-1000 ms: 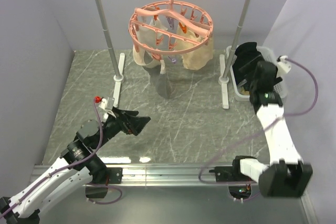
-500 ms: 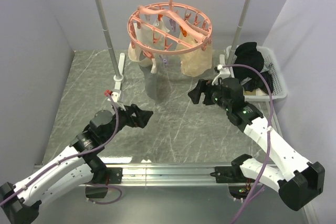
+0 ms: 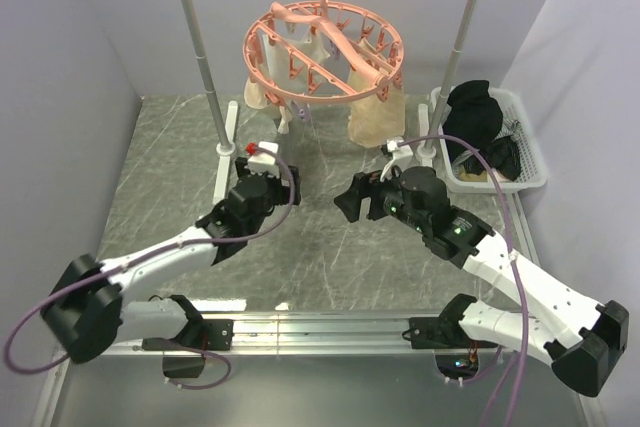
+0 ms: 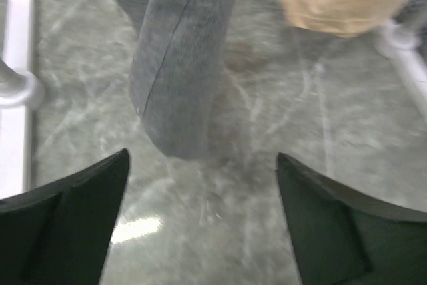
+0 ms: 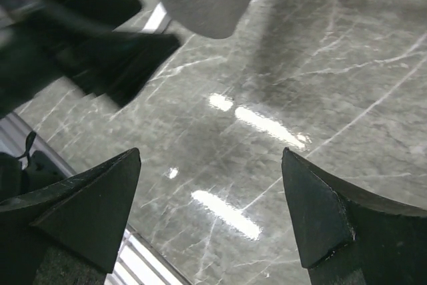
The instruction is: Remove the underwear clipped to the hanger
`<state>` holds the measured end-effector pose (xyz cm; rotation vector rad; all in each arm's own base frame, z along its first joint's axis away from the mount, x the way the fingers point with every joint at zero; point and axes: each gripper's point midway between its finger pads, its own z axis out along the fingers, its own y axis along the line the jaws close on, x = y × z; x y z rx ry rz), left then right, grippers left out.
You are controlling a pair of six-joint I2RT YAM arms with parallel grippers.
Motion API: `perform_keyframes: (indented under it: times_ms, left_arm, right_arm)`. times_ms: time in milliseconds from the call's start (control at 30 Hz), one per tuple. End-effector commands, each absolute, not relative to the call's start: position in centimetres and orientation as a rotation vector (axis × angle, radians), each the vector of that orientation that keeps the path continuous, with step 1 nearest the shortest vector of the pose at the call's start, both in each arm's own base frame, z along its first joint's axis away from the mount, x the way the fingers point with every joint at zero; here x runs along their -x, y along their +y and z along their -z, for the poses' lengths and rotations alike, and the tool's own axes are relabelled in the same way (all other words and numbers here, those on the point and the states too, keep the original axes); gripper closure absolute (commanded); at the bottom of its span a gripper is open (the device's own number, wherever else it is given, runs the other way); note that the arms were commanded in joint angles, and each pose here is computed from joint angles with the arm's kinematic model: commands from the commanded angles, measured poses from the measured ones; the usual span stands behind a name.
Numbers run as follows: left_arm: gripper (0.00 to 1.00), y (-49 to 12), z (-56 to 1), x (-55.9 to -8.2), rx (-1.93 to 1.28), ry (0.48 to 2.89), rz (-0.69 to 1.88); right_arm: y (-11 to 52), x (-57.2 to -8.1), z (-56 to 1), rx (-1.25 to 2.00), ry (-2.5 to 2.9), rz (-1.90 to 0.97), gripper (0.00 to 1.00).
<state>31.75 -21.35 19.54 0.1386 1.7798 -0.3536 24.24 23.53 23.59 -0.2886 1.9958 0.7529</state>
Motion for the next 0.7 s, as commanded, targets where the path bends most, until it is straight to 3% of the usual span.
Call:
perform_keyframes:
  times_ms: [0,33,67,100,133,667]
  left_arm:
    - [0.08,-20.8,-23.3,-34.8,-0.087,1.64,0.226]
    - [0.17,-21.6,-22.9,-35.2,-0.113,1.645,0.235]
    - [0.33,-22.5,-23.2,-35.3,-0.146,1.639,0.258]
    - [0.75,-23.1,-23.1,-35.4,-0.174,1.647,0.274]
    - [0.99,-23.8,-22.4,-35.3,-0.203,1.675,0.292]
    - [0.99,-23.2,-25.0,-28.9,-0.064,1.621,0.576]
  right_arm:
    - [24.0,-23.6,-25.5,0.29,1.927,-0.763,0.07]
    - [23.9,-23.6,-26.1,0.283,1.913,-0.759,0.07]
    - [23.9,-23.4,-26.2,0.288,1.913,-0.76,0.07]
    - [24.0,-23.2,-26.4,0.299,1.907,-0.764,0.08]
    - [24.0,-23.1,-26.7,0.305,1.896,-0.764,0.08]
    - [27.6,-23.0,-36.0,0.442,1.729,-0.827,0.09]
